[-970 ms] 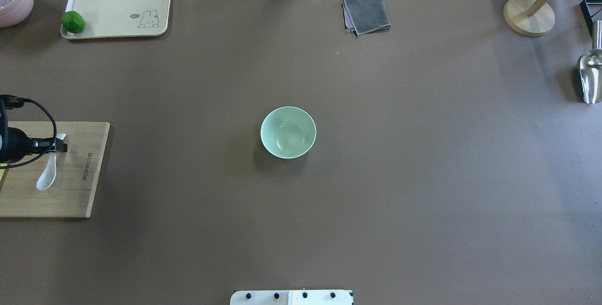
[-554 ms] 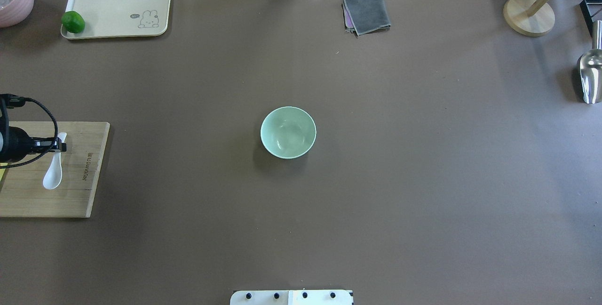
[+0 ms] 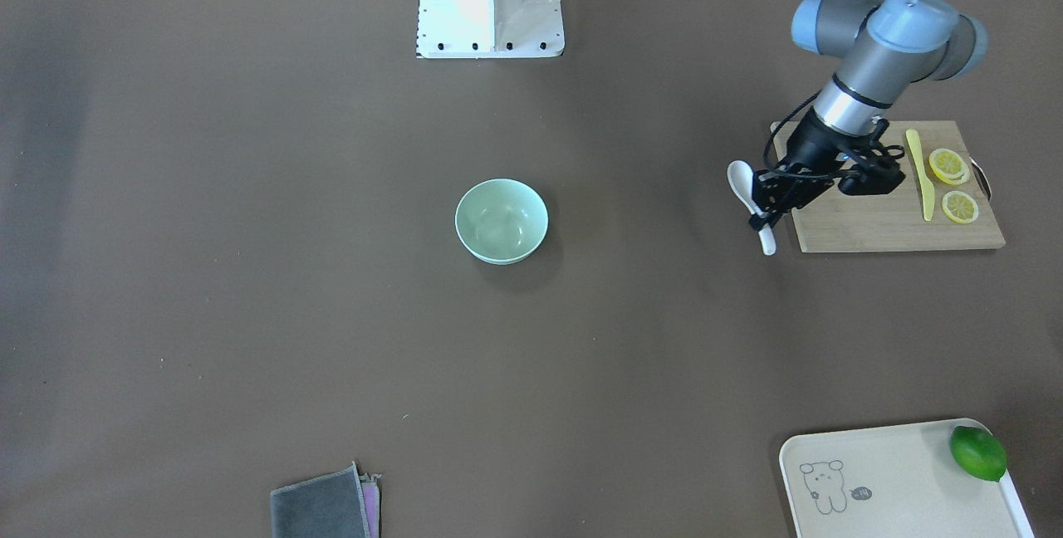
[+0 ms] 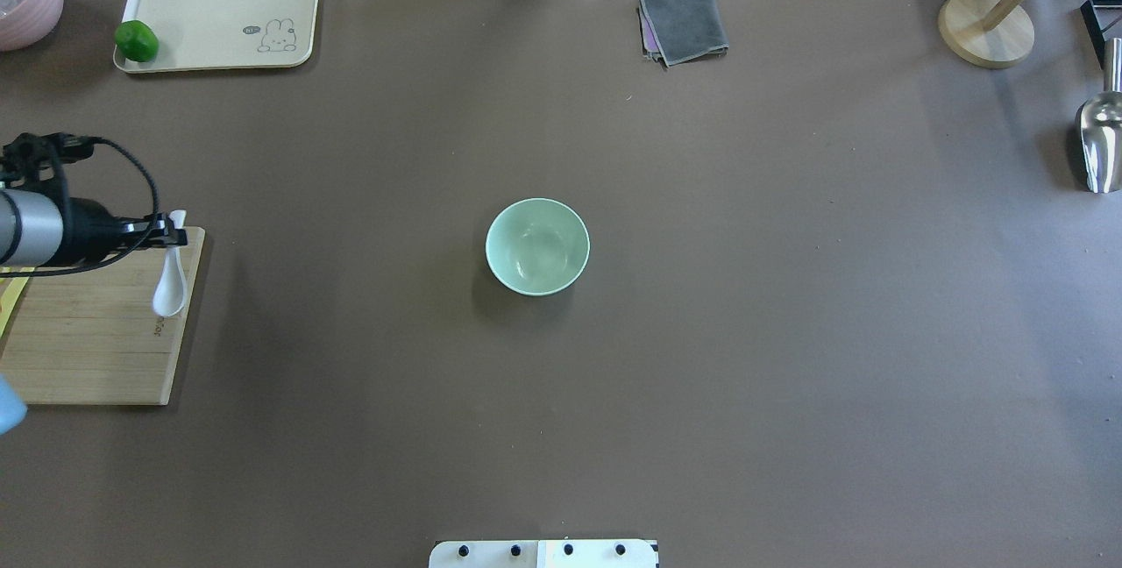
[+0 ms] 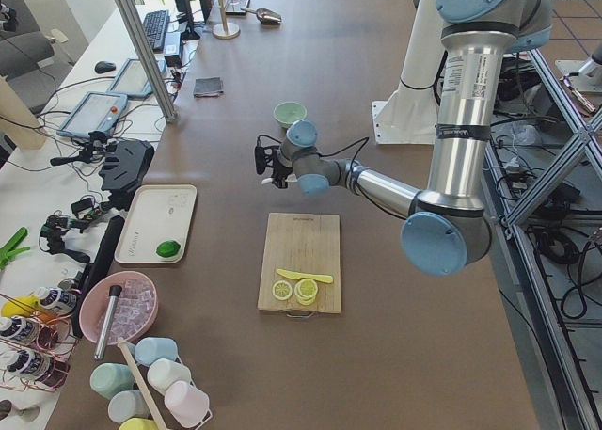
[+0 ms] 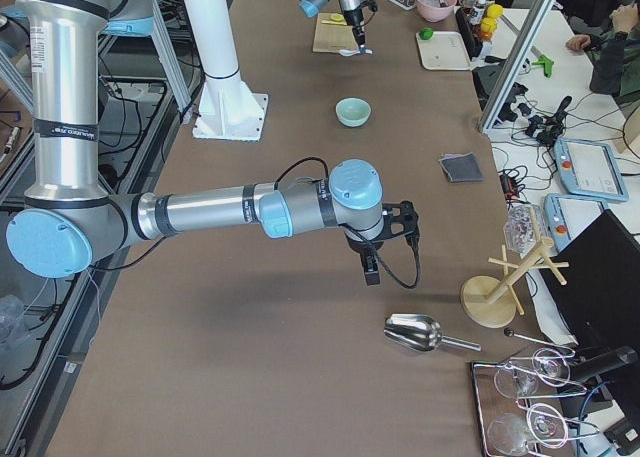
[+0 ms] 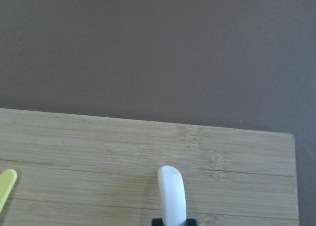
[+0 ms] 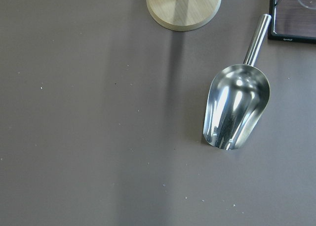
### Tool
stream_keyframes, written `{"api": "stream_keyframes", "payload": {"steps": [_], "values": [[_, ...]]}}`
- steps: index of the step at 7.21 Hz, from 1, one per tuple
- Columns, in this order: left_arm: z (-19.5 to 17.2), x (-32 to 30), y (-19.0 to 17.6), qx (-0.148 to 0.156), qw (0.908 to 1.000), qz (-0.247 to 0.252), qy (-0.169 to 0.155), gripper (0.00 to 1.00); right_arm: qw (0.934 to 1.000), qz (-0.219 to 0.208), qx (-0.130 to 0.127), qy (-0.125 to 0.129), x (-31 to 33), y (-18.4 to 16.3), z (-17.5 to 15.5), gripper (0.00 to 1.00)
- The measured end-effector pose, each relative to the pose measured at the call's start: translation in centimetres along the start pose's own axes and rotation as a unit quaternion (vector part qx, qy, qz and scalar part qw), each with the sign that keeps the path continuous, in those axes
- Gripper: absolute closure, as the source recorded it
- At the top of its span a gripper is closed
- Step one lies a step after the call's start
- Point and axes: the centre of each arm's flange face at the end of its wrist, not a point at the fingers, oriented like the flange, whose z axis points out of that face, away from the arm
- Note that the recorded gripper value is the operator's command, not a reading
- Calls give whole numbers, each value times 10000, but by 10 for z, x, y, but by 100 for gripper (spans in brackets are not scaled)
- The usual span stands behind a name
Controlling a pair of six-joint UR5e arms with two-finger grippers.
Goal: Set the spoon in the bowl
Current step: 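Carry the spoon with the left gripper over the green bowl, then open the left gripper to drop the spoon into the bowl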
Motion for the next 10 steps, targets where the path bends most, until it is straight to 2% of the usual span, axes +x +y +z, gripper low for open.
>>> {"api": "stream_keyframes", "payload": {"steps": [2, 4, 5, 6, 8, 9, 10], "values": [[32, 125, 48, 33, 9993, -356, 124, 100, 10000, 88, -25, 22, 7, 8, 1, 0], [50, 199, 72, 99, 9977, -626, 231, 100, 9999, 122, -32, 25, 9, 11, 1, 0], [56, 217, 81, 171, 9972, -673, 272, 31, 9999, 129, -31, 25, 9, 11, 1, 0], [59, 228, 91, 252, 9970, -665, 311, 2, 9999, 134, -32, 25, 9, 11, 1, 0], [62, 230, 99, 397, 9973, -538, 313, 2, 9999, 137, -31, 25, 9, 11, 1, 0], [57, 219, 97, 433, 9983, -320, 237, 2, 9999, 139, -35, 26, 9, 11, 1, 0], [41, 199, 92, 428, 9990, 101, 34, 2, 9999, 148, -50, 27, 11, 13, 3, 0]]}}
